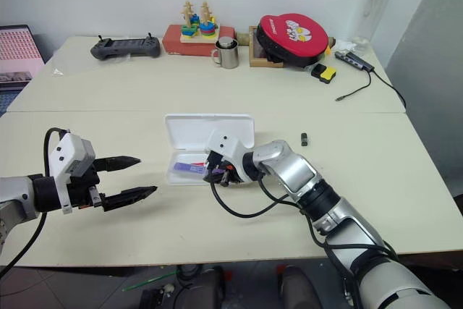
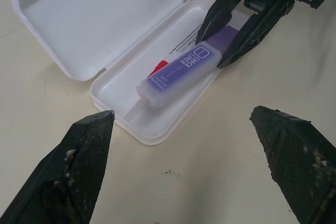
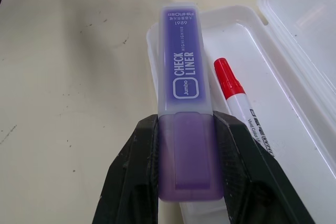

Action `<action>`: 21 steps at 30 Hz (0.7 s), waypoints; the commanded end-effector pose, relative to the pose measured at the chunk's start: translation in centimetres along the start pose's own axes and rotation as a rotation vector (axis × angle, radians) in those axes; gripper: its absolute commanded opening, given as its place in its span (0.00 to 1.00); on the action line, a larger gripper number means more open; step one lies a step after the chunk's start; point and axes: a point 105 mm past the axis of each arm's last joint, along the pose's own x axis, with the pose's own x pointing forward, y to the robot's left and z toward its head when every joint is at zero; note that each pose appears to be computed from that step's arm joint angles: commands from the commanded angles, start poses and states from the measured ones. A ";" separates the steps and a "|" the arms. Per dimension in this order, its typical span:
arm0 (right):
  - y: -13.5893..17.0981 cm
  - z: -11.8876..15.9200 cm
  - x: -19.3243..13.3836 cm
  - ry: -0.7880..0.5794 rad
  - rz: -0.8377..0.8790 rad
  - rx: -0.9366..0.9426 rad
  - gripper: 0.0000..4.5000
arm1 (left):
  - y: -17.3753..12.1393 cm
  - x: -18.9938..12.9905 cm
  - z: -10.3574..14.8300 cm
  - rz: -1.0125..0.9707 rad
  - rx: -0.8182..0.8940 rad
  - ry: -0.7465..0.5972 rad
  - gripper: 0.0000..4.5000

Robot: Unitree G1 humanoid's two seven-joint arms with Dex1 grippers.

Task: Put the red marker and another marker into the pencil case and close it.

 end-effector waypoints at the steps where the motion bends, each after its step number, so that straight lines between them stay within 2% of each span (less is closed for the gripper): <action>1: -0.3 1.4 0.0 -0.031 0.003 -0.051 0.25 | -0.4 0.2 0.9 -0.007 0.027 -0.025 1.00; 12: -0.7 2.4 1.0 -0.040 0.010 -0.077 0.25 | -0.7 0.5 1.1 -0.011 0.029 -0.031 1.00; 14: -0.7 2.5 1.1 -0.042 0.015 -0.077 0.40 | -0.7 0.6 1.1 -0.013 0.029 -0.033 1.00; 15: -0.7 2.6 1.1 -0.044 0.016 -0.077 0.41 | -0.7 0.6 1.1 -0.014 0.029 -0.032 1.00; 21: -0.6 3.0 0.3 -0.068 0.022 -0.077 0.71 | -0.8 1.0 1.1 -0.029 0.025 -0.041 1.00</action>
